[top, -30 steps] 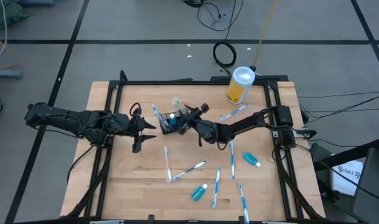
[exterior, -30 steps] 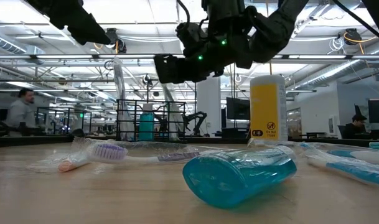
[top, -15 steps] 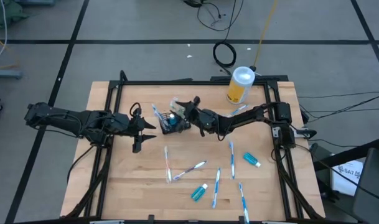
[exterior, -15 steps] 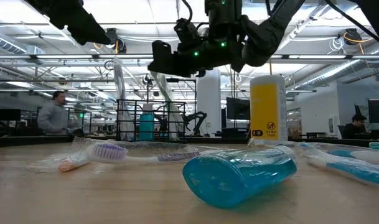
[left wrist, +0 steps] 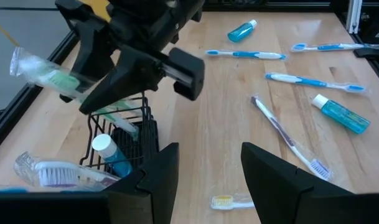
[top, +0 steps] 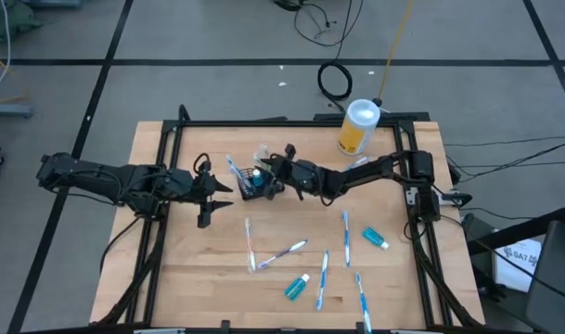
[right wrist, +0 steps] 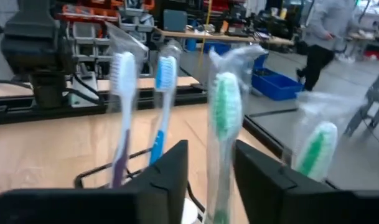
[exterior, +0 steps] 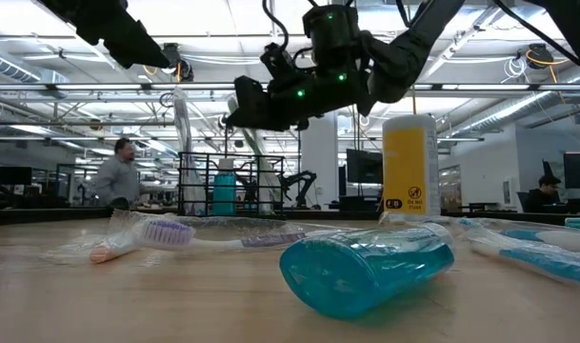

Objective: Pick & Place toothbrushing station
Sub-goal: Put the green toothbrush into the black mesh organizer

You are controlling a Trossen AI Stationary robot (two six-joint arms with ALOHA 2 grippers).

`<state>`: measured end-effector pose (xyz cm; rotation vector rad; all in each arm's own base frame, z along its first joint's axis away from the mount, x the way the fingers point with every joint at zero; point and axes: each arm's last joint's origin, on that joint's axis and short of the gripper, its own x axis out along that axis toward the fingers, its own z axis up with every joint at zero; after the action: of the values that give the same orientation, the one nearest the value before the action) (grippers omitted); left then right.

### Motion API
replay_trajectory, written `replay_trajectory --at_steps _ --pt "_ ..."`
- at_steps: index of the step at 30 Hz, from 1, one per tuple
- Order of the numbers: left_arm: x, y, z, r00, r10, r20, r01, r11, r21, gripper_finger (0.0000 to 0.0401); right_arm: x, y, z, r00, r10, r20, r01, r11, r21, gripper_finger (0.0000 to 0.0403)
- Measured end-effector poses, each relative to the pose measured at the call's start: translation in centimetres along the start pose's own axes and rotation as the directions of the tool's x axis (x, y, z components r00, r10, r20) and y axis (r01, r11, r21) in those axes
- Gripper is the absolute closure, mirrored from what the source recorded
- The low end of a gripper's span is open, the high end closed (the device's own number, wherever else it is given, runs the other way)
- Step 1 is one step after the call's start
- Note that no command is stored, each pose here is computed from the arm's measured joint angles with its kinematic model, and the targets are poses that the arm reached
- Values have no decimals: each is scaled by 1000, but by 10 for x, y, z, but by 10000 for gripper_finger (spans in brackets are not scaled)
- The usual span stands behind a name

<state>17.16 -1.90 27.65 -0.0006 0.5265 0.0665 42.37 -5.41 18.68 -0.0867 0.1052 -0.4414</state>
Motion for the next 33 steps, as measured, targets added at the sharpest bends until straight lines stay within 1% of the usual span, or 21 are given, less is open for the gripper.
replay_trajectory --at_steps 4,7,10,13,17,23,27,29,33 --pt "0 0 0 1000 0 0 0 1000 -3 224 -4 -2 13 999 -2 36 2 1000 -9 343" --pt "0 0 0 1000 0 0 0 1000 -3 224 -8 -4 20 1000 -3 30 3 1000 -4 372" --pt "0 0 0 1000 0 0 0 1000 -3 224 -12 -5 27 1000 0 26 0 1000 -5 387" --pt "0 0 0 1000 -1 0 1 1000 -8 224 -15 -3 33 999 -14 36 13 1000 8 390" --pt "0 0 0 1000 -1 0 1 1000 -25 224 -20 3 36 996 -87 36 85 995 47 386" --pt "0 0 0 1000 -1 -1 1 999 -38 224 -27 15 36 970 -243 28 242 970 32 386" --pt "0 0 0 1000 -1 -1 1 999 -44 224 -28 20 28 968 -249 43 247 968 42 385" --pt "0 0 0 1000 -1 -1 1 999 -45 224 -30 19 26 967 -250 51 246 967 72 384" --pt "0 0 0 1000 -1 0 1 999 -51 224 -37 14 7 966 -259 27 254 961 112 384"
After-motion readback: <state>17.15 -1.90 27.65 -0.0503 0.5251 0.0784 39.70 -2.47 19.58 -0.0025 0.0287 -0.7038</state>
